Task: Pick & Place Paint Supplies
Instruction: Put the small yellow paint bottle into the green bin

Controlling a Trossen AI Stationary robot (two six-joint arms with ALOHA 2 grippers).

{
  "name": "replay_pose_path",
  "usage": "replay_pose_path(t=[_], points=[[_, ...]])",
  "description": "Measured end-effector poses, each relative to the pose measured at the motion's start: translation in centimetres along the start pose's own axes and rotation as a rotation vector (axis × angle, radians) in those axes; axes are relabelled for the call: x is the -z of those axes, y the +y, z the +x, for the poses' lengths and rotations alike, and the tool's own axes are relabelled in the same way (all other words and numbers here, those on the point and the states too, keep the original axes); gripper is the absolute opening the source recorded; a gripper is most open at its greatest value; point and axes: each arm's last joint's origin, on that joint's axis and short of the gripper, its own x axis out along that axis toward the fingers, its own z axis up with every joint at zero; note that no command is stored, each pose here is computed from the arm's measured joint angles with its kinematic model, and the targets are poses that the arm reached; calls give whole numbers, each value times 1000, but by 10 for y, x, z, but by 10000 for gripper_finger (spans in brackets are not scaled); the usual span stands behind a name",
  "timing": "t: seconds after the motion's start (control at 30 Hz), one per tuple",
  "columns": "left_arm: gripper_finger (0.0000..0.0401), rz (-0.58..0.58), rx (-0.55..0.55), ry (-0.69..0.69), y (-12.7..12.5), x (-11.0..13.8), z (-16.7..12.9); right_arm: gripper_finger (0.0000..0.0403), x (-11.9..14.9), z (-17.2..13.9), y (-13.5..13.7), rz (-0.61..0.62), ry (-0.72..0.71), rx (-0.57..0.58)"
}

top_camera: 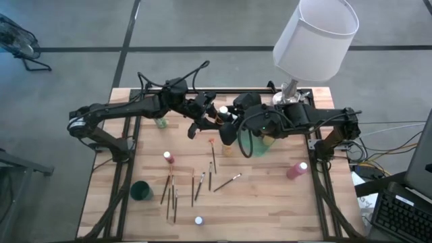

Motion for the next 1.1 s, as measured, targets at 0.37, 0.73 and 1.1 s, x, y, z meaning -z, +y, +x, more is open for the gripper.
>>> replay_pose_path(t=[0.37, 0.73, 1.1], points=[[151, 3, 2, -3, 0, -1, 0, 111, -2, 0, 1, -11, -10, -6], [186, -22, 5, 2, 0, 0, -1, 109, -3, -1, 0, -11, -17, -7], [283, 31, -157, 24, 17, -14, -50, 109, 13, -14, -21, 9, 145, 155]])
